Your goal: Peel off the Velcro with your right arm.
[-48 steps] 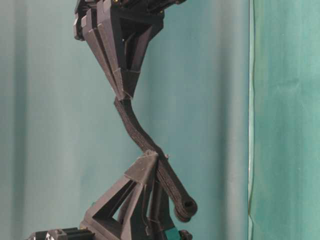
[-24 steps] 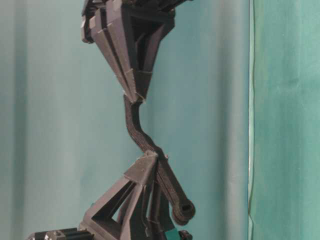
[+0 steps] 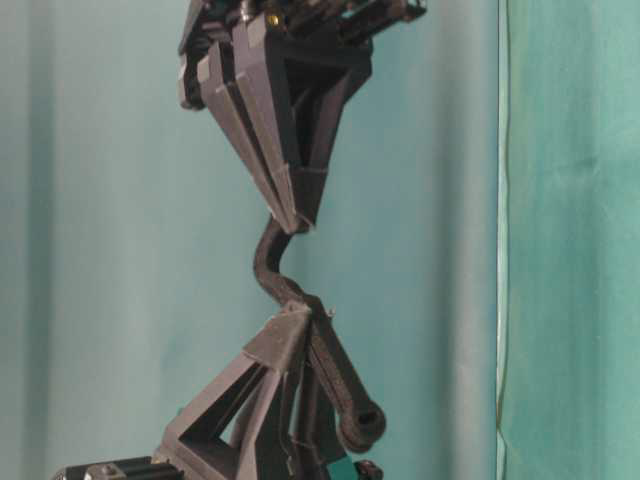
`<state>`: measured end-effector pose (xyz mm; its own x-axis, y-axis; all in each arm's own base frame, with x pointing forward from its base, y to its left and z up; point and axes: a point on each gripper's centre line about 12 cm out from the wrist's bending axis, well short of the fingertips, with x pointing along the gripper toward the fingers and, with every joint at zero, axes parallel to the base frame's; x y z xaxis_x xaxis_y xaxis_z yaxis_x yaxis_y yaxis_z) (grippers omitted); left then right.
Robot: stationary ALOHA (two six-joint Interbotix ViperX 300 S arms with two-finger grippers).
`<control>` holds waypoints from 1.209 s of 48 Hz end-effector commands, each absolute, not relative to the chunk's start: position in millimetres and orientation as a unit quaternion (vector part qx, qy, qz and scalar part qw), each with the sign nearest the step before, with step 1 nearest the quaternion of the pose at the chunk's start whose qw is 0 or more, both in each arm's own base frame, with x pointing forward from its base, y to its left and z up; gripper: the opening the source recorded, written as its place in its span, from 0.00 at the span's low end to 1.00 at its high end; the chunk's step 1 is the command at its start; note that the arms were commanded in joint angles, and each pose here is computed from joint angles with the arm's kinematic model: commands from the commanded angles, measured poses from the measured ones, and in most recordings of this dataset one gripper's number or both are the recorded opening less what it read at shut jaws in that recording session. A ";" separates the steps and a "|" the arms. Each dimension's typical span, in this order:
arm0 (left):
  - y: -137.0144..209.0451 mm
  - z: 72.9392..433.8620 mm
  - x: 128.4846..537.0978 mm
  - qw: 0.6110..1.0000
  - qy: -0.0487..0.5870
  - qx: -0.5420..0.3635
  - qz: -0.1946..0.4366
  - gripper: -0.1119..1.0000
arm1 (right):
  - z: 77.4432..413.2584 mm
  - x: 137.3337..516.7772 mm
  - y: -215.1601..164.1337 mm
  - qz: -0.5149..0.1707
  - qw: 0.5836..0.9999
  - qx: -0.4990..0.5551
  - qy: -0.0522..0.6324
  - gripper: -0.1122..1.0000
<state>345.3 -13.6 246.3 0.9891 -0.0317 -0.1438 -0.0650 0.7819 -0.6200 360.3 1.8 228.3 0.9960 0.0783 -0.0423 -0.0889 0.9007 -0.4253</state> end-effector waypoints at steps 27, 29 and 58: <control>-10.9 257.3 344.2 0.943 0.053 -0.329 0.005 0.19 | 239.0 384.7 26.4 0.084 0.967 -0.242 -0.004 0.02; -10.4 257.3 344.2 0.943 0.052 -0.329 0.006 0.19 | 237.2 386.1 30.3 0.091 0.965 -0.245 0.000 0.02; -10.4 257.8 344.5 0.943 0.052 -0.329 0.006 0.19 | 223.6 392.6 55.9 0.136 0.953 -0.266 0.041 0.02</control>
